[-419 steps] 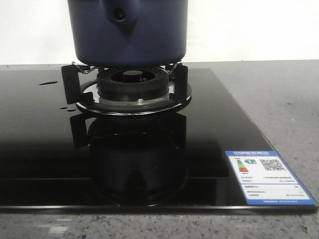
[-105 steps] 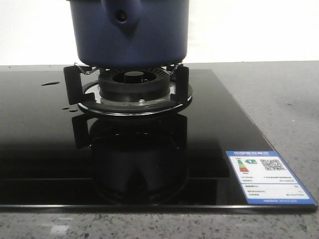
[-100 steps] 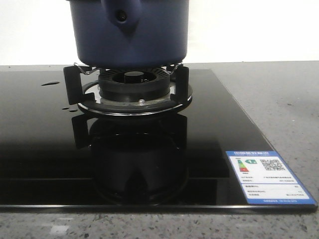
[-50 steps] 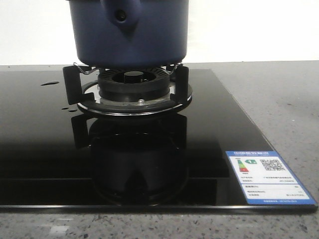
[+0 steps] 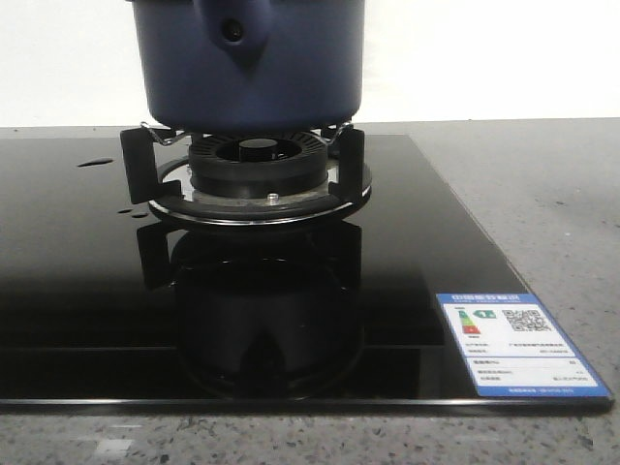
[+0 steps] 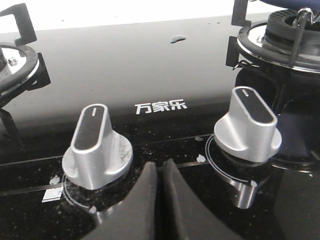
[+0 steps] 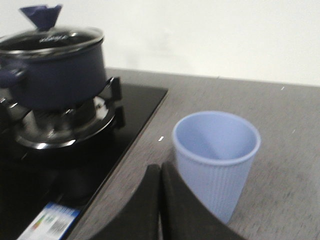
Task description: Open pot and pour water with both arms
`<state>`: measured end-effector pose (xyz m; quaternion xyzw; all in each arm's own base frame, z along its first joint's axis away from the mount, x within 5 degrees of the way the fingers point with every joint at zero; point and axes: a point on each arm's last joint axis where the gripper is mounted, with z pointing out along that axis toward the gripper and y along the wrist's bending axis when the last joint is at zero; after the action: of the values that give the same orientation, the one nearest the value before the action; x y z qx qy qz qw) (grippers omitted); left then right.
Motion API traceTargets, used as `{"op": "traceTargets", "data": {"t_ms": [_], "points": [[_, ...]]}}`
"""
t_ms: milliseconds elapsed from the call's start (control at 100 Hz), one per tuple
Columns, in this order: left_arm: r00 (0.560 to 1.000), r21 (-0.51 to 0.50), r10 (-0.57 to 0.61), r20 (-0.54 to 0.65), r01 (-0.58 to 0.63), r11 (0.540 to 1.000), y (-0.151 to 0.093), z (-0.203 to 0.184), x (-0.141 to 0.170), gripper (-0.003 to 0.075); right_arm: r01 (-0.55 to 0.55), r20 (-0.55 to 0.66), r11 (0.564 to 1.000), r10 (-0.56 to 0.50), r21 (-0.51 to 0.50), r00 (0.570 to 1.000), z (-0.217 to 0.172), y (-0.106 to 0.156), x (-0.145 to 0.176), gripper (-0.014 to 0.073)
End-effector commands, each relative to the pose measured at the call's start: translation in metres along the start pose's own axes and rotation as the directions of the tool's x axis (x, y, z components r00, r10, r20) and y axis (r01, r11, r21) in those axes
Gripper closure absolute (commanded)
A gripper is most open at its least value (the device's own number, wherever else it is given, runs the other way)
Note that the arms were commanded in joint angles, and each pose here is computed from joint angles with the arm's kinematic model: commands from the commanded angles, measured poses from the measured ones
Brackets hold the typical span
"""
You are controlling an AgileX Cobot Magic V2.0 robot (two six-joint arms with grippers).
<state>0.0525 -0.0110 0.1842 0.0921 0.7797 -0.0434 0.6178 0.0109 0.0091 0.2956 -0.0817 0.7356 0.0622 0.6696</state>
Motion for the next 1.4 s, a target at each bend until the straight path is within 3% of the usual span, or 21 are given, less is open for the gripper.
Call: {"op": "traceTargets", "data": {"t_ms": [0,100,370,720,1390], "points": [[0.999,-0.005,-0.017,0.032,0.017,1.000,0.000,0.002,0.007,0.0739,0.032,0.204,0.994,-0.052,0.100,0.978,0.010,-0.006,-0.003,0.0669],[0.999,-0.005,-0.017,0.032,0.017,1.000,0.000,0.002,0.007,0.0739,0.052,0.230,0.982,-0.094,0.182,0.969,0.028,-0.012,0.024,0.0669],[0.999,-0.005,-0.017,0.032,0.017,1.000,0.000,0.002,0.007,0.0739,0.050,0.092,0.961,-0.078,0.272,0.993,0.051,-0.020,0.094,0.0669],[0.999,-0.005,-0.017,0.032,0.017,1.000,0.000,0.002,0.007,0.0739,-0.002,-0.139,0.962,0.042,0.272,0.989,0.050,-0.019,0.117,0.0669],[0.999,-0.005,-0.017,0.032,0.017,1.000,0.000,0.002,0.007,0.0739,-0.002,-0.141,0.962,0.042,0.272,0.989,0.050,-0.019,0.118,0.0669]]}}
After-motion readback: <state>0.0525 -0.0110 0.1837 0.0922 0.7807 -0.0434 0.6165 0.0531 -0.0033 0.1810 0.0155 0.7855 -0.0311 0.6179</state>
